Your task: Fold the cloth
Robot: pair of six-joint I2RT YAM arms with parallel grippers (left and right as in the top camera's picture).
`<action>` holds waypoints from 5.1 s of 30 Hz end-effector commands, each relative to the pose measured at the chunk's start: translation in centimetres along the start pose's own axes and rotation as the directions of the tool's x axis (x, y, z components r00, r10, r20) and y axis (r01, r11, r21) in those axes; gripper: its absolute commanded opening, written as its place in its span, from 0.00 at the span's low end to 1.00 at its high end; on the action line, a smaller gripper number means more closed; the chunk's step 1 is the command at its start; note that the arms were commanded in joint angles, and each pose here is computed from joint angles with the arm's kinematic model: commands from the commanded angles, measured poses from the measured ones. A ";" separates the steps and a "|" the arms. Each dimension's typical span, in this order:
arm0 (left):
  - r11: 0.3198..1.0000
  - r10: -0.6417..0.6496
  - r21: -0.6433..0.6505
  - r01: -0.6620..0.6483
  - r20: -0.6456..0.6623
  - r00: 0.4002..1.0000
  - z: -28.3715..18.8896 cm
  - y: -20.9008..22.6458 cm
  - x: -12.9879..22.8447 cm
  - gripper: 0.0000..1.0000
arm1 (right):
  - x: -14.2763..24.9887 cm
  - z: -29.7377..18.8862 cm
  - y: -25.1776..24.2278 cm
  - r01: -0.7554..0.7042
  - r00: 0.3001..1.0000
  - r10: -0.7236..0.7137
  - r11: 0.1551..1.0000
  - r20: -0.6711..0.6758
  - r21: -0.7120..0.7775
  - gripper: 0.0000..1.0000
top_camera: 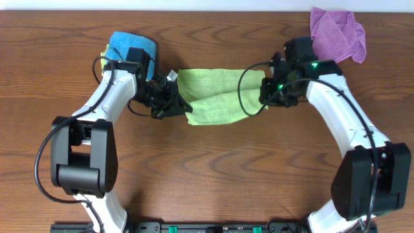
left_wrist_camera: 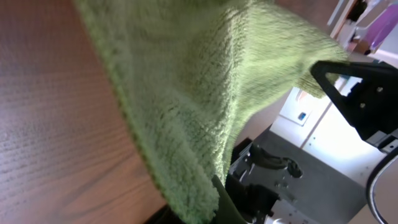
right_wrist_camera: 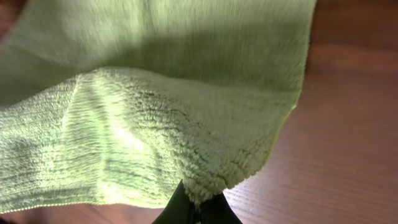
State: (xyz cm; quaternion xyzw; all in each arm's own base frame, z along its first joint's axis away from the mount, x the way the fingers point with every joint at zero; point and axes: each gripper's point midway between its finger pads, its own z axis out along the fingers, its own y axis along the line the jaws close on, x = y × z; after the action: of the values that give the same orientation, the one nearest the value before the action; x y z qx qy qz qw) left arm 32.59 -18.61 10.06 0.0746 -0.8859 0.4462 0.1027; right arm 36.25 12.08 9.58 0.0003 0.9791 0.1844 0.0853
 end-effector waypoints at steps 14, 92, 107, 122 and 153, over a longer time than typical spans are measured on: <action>0.999 -0.032 0.017 0.035 -0.118 0.992 3.6 3.1 5.8 0.06 | 7.2 -1.3 0.1 -0.016 0.997 0.022 0.998 0.080 -0.069 0.02; 0.983 0.006 -0.145 0.112 0.639 0.769 0.0 6.5 -8.9 0.06 | -4.0 5.3 -0.8 0.047 0.875 -0.034 0.999 0.483 -0.016 0.01; 0.971 0.036 -0.196 0.139 0.690 0.723 -0.8 7.6 -10.0 0.15 | -4.2 7.6 -2.6 0.016 0.879 -0.034 0.999 0.476 0.042 0.08; 0.980 0.103 -0.194 0.052 0.707 0.700 -2.2 5.0 -10.5 0.73 | -5.0 6.2 -1.9 0.021 0.858 -0.031 0.999 0.513 0.026 0.66; 0.991 -0.007 -0.087 0.097 0.710 0.705 0.2 3.4 -10.3 0.73 | -1.4 1.1 -2.2 -0.308 0.844 0.320 0.946 0.432 -0.100 0.76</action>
State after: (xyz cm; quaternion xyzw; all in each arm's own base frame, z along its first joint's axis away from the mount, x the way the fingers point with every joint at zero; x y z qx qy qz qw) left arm 41.30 -16.37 5.42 0.2482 -0.8796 0.3334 -0.2313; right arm 38.04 10.39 7.58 0.1749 0.9246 0.1903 0.2800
